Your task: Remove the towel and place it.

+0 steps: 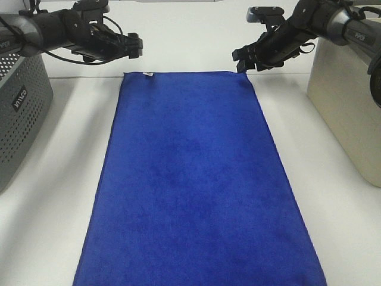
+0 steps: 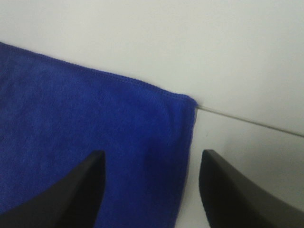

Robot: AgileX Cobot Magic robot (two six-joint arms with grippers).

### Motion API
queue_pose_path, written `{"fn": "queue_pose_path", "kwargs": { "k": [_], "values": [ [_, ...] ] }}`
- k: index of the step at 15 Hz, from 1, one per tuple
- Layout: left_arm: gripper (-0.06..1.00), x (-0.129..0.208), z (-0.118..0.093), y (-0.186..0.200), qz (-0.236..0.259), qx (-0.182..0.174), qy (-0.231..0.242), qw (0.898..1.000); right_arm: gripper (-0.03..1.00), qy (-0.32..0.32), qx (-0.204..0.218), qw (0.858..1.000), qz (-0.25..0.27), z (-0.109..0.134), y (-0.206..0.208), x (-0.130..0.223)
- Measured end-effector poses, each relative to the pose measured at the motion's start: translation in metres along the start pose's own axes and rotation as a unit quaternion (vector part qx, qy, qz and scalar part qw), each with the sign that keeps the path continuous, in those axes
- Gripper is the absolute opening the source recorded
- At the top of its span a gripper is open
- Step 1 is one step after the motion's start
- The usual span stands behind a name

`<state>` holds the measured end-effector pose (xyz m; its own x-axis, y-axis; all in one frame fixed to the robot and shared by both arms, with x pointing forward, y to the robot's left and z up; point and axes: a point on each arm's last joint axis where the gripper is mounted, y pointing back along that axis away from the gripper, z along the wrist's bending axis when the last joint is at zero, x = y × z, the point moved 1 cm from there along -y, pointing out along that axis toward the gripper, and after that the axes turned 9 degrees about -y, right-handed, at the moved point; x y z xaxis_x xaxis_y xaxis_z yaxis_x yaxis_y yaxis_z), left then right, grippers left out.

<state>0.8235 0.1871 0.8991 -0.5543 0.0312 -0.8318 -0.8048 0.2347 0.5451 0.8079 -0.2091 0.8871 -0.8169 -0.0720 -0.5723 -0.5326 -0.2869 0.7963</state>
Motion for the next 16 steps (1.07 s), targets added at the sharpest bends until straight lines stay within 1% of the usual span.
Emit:
{"fn": "queue_pose_path", "kwargs": {
  "k": [1,2,5,7,9,11,12,13,14,16],
  "values": [
    [0.85,0.0,0.002,0.0,0.001,-0.001,0.014,1.0,0.59,0.0,-0.002,1.0,0.007,0.001,0.001,0.001],
    [0.85,0.0,0.003,0.0,0.003,-0.002,0.016,1.0,0.59,0.0,-0.003,1.0,0.011,0.001,0.001,0.002],
    [0.85,0.002,0.006,0.001,0.015,-0.002,0.011,1.0,0.59,0.003,-0.007,0.999,0.033,0.003,0.007,0.003],
    [0.85,0.006,0.005,0.002,0.04,0.002,0.001,0.999,0.59,0.009,-0.01,0.999,0.034,0.008,0.025,-0.006],
    [0.85,0.0,0.003,0.011,0.062,0.007,-0.01,0.998,0.59,0.017,-0.014,0.999,0.024,0.016,0.056,-0.02],
    [0.85,-0.019,-0.001,0.032,0.078,0.011,-0.026,0.997,0.59,0.025,-0.018,0.999,0.017,0.024,0.087,-0.033],
    [0.85,-0.034,-0.005,0.055,0.102,0.017,-0.037,0.994,0.59,0.03,-0.023,0.999,0.019,0.031,0.113,-0.039],
    [0.85,-0.043,-0.008,0.069,0.114,0.021,-0.041,0.992,0.59,0.031,-0.021,0.999,0.026,0.034,0.127,-0.041],
    [0.85,-0.053,-0.011,0.085,0.126,0.026,-0.044,0.991,0.59,0.03,-0.01,0.999,0.032,0.036,0.142,-0.043],
    [0.85,-0.07,-0.016,0.12,0.163,0.033,-0.055,0.985,0.59,0.016,0.031,0.998,0.047,0.035,0.177,-0.046]
  ]
}}
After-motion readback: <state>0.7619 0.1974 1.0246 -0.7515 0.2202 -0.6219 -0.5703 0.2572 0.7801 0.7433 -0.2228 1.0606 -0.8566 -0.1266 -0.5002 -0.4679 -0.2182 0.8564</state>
